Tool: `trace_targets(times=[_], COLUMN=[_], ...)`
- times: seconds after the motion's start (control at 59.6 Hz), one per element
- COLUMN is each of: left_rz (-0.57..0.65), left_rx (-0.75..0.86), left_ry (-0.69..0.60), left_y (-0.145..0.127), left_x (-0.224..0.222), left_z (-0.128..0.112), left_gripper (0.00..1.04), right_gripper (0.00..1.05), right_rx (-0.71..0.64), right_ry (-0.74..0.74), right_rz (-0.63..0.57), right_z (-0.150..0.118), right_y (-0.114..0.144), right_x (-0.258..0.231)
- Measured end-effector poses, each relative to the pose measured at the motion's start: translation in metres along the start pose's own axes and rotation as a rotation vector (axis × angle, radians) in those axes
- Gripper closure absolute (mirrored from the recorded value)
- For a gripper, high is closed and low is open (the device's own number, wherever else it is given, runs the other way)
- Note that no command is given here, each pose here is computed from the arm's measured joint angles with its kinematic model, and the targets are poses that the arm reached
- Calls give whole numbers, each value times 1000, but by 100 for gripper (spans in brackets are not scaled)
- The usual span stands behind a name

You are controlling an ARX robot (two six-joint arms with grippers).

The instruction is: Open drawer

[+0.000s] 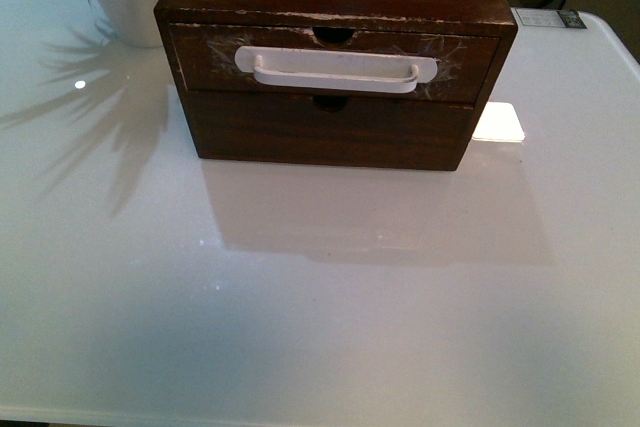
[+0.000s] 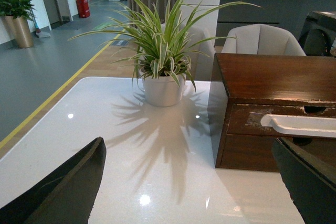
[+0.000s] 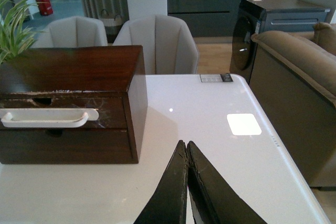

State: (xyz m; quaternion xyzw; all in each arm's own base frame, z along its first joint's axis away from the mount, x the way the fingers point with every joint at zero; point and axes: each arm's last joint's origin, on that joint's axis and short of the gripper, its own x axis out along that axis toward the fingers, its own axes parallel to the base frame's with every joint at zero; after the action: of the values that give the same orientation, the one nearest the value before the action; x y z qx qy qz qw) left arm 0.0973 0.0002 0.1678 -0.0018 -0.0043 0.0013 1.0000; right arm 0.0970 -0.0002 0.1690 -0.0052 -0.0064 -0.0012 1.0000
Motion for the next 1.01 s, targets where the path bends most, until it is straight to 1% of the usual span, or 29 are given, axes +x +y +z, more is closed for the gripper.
trace_targets(times=[0.453,0.47,0.503,0.553,0.587,0.604,0.721,0.738,0.839,0.872,0.889,0.906,0.922,0.939,0.973,0.99,1.006], left_rz=[0,0,0,0,0,0,0,0,0,-8,-23,-114,-150,-173,-281,-293,-339], left_rx=[0,0,0,0,0,0,0,0,0,0,-6,-45,-66,-81,-140,-146,-161], left_ry=[0,0,0,0,0,0,0,0,0,2,17,119,177,211,342,352,383], left_y=[0,0,0,0,0,0,0,0,0,0,0,-1,-1,-1,-3,-4,-5], left_x=[0,0,0,0,0,0,0,0,0,0,0,0,1,1,4,5,7], left_z=[0,0,0,0,0,0,0,0,0,0,-1,-1,-1,-1,-2,-2,-3], left_gripper=[8,8,8,8,8,8,8,8,8,8,8,8,8,8,8,8,8], right_gripper=[103,101,93,77,70,68,44,42,23,18,14,9,7,7,8,9,9], right_rx=[0,-1,0,0,0,0,0,0,0,14,23,27,17,6,-28,-46,-68], right_ry=[0,0,0,0,0,0,0,0,0,38,89,182,239,263,308,326,335], right_rz=[0,0,0,0,0,0,0,0,0,-43,-90,-167,-213,-230,-264,-270,-284], right_z=[0,0,0,0,0,0,0,0,0,-1,-1,-2,-4,-4,-5,-5,-5], right_y=[0,0,0,0,0,0,0,0,0,0,1,2,3,4,6,8,9], right_x=[0,0,0,0,0,0,0,0,0,0,0,1,2,3,5,6,8])
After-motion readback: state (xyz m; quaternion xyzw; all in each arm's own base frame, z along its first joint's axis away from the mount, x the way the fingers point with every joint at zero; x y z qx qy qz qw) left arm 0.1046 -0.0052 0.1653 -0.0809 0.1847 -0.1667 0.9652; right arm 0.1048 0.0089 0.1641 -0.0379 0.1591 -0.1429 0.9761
